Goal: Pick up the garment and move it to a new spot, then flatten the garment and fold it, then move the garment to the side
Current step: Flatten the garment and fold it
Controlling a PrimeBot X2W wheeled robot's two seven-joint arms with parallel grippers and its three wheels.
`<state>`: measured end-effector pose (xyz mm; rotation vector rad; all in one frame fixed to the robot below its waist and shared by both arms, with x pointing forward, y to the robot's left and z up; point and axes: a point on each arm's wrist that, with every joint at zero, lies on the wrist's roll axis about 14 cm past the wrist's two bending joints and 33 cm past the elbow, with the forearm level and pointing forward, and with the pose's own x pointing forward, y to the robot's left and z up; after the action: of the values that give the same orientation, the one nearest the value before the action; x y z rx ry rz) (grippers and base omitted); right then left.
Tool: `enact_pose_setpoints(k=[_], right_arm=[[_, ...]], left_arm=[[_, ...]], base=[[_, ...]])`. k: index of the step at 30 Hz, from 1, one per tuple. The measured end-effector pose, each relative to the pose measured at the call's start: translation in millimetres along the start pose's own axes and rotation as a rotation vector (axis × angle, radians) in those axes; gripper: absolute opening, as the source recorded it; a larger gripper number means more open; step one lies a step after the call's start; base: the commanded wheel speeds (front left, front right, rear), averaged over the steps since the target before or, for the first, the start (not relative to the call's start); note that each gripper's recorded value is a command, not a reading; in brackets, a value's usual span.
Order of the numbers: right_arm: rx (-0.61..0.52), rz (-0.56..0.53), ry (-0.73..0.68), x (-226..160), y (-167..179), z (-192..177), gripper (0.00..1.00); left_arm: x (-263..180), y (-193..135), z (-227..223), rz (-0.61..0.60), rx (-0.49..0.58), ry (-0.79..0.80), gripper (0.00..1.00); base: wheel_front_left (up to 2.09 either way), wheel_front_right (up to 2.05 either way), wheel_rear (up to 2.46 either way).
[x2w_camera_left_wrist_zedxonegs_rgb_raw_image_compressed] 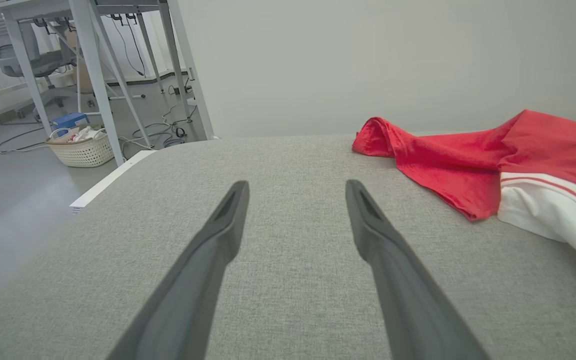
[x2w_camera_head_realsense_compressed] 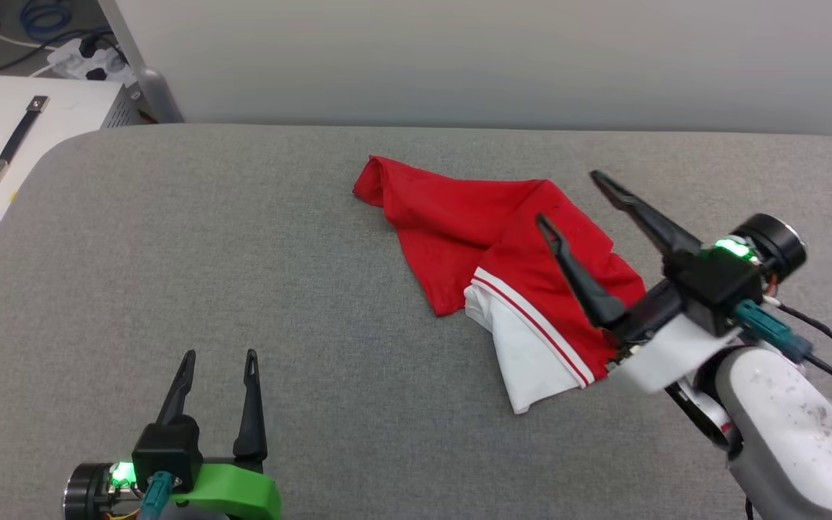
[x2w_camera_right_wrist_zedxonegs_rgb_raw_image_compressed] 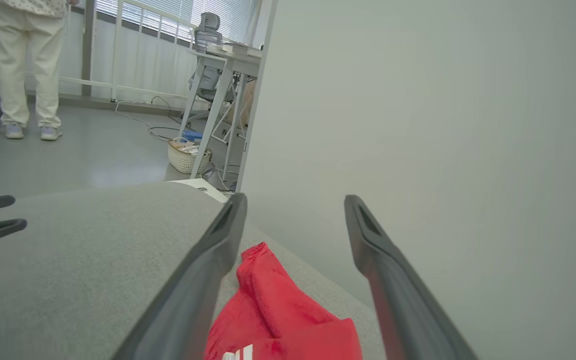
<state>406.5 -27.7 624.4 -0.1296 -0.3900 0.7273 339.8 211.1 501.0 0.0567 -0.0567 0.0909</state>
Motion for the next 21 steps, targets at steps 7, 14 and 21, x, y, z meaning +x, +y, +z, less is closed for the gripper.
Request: enact_pose_setpoints(k=[7,14,21], right_arm=[[0.057,0.292,0.407,9,49,-72,1.0],[0.098,0.467,0.885,-40,74,-148,1.0],[0.104,0.561,1.154,-78,80,-195,1.0]], left_arm=[[5,5,-10,0.021,0.004,0.031,1.0],[14,7,-15,0.03,0.007,0.047,1.0],[25,9,-21,0.041,0.013,0.061,1.0]], base=[[0.0,0.0,0.0],[0.0,0.0,0.0],[0.0,0.0,0.0]])
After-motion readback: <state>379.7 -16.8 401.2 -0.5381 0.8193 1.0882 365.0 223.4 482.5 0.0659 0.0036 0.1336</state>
